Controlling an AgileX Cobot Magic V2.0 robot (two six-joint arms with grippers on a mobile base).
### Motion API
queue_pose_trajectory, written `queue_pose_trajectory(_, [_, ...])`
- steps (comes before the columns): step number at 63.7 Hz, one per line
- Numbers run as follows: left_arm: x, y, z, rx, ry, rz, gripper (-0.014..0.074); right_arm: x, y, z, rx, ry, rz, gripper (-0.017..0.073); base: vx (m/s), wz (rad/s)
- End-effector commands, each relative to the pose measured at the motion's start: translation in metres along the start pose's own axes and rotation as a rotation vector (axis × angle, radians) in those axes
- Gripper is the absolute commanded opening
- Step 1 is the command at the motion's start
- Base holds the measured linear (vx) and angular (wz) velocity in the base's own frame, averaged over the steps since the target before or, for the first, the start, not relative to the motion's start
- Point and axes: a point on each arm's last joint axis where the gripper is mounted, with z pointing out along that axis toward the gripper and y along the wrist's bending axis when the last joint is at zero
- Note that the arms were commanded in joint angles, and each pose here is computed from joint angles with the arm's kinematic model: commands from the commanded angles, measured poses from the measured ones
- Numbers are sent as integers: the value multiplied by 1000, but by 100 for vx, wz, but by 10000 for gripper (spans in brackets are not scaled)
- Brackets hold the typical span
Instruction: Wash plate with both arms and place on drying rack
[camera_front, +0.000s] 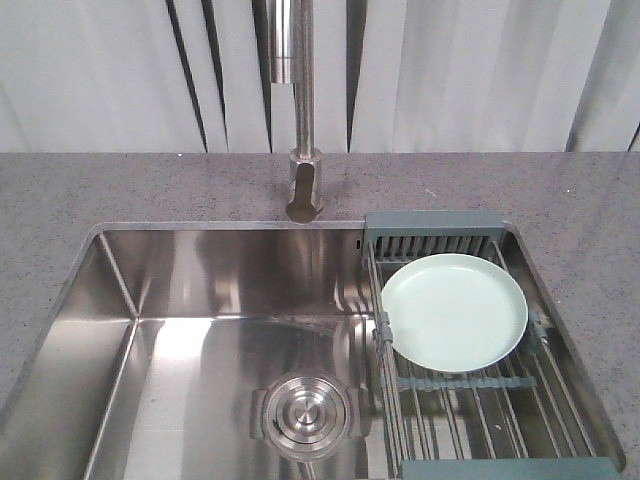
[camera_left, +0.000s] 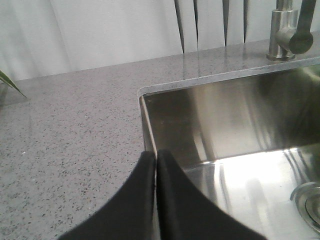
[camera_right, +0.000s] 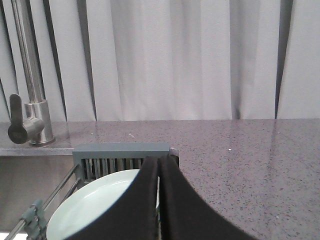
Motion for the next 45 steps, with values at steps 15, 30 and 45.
queue_pose_trajectory(15, [0, -2, 0, 19, -59, 2, -6, -7, 0, -1, 0, -82, -1, -6, 0, 0])
queue_pose_trajectory(30, [0, -2, 0, 19, -59, 2, -6, -7, 0, -1, 0, -82, -1, -6, 0, 0])
queue_pose_trajectory(45, [0, -2, 0, 19, -59, 2, -6, -7, 0, -1, 0, -82, -1, -6, 0, 0])
